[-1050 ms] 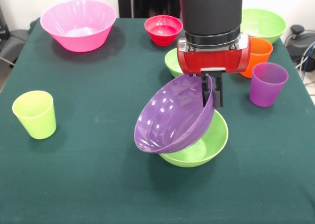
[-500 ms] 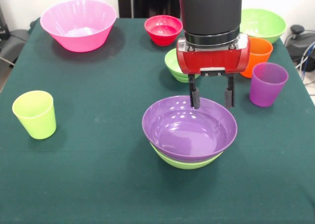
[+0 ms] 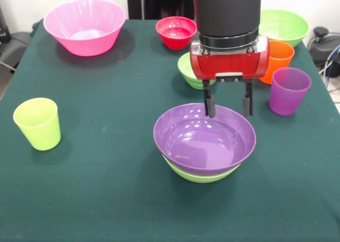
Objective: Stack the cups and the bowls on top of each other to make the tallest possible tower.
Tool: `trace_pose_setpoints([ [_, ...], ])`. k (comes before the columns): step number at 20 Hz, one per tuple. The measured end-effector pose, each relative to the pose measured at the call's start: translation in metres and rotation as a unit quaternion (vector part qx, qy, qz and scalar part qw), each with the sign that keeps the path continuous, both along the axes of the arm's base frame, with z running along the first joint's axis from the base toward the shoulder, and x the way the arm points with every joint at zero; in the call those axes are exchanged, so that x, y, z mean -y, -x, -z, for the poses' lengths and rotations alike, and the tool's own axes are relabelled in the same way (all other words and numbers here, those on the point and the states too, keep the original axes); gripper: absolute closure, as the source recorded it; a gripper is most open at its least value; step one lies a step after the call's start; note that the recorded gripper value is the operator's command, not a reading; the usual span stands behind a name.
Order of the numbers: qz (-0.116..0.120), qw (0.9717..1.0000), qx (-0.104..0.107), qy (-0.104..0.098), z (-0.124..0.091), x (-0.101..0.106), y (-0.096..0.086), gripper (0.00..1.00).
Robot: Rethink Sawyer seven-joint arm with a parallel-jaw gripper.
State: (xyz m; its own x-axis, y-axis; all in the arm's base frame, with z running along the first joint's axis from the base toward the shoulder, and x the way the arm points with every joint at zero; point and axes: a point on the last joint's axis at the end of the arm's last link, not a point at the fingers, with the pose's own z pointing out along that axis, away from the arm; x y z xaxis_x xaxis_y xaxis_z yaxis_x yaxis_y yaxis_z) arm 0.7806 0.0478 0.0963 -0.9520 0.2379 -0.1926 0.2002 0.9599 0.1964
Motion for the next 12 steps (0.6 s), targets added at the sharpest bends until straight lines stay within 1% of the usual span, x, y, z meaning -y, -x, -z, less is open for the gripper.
trace_pose_setpoints([
  [7,0.000,1.0000,0.003,0.000,-0.001,0.000,-0.001,0.00],
  [12,-0.002,1.0000,0.006,0.006,-0.011,0.001,0.001,0.00],
])
